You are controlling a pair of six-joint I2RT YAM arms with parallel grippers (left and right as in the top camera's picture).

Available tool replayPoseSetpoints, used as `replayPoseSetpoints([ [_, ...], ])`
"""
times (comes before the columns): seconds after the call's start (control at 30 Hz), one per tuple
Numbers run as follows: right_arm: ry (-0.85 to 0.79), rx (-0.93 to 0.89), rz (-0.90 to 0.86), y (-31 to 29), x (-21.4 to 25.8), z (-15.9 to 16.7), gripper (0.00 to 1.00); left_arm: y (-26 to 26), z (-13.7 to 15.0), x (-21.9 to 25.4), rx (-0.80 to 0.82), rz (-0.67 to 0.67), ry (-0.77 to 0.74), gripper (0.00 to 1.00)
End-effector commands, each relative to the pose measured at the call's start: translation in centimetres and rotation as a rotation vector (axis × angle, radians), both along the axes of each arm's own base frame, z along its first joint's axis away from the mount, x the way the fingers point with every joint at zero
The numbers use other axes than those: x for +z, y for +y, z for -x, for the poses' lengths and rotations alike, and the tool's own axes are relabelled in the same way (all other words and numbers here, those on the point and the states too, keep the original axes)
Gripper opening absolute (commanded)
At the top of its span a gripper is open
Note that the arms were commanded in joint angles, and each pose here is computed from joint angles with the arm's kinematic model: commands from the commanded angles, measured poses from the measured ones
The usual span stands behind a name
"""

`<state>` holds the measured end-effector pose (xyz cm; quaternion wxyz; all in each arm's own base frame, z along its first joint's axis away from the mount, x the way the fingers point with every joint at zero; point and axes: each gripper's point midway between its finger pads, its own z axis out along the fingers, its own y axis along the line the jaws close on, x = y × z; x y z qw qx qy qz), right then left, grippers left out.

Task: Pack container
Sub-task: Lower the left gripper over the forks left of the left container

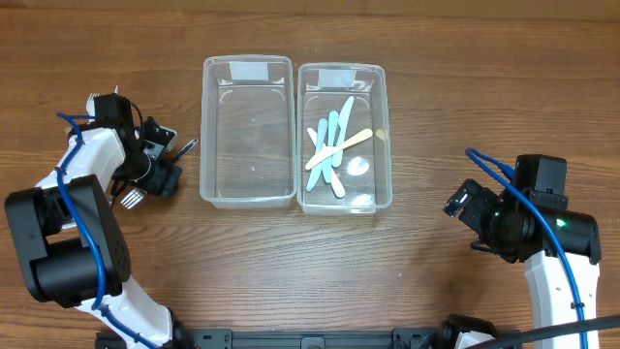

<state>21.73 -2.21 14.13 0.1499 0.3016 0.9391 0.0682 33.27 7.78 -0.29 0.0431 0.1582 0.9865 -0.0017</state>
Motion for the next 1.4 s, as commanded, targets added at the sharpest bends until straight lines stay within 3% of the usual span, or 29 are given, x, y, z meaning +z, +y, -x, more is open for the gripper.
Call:
replayPoseSetpoints([
  [0.0,-0.010,0.002,0.014,-0.17,0.16,-0.16,1.00,-0.81,1.06,-1.50,-0.015,0.047,0.056,0.73],
  [0.13,-0.010,0.002,0.014,-0.17,0.16,-0.16,1.00,-0.82,1.16,-1.50,-0.014,0.047,0.060,0.44],
  [0.23,-0.010,0.002,0.014,-0.17,0.16,-0.16,1.00,-0.83,1.15,-1.50,-0.015,0.047,0.060,0.36],
  [0.3,-0.010,0.002,0.015,-0.18,0.16,-0.16,1.00,-0.83,1.16,-1.50,-0.015,0.047,0.060,0.25],
  [0.8,-0.011,0.002,0.015,-0.19,0.17,-0.19,1.00,-0.83,1.14,-1.50,-0.015,0.047,0.059,0.04],
  [1.37,-0.013,0.001,0.018,-0.25,0.18,-0.24,1.00,-0.71,0.53,-0.62,0.019,0.049,0.056,0.04],
])
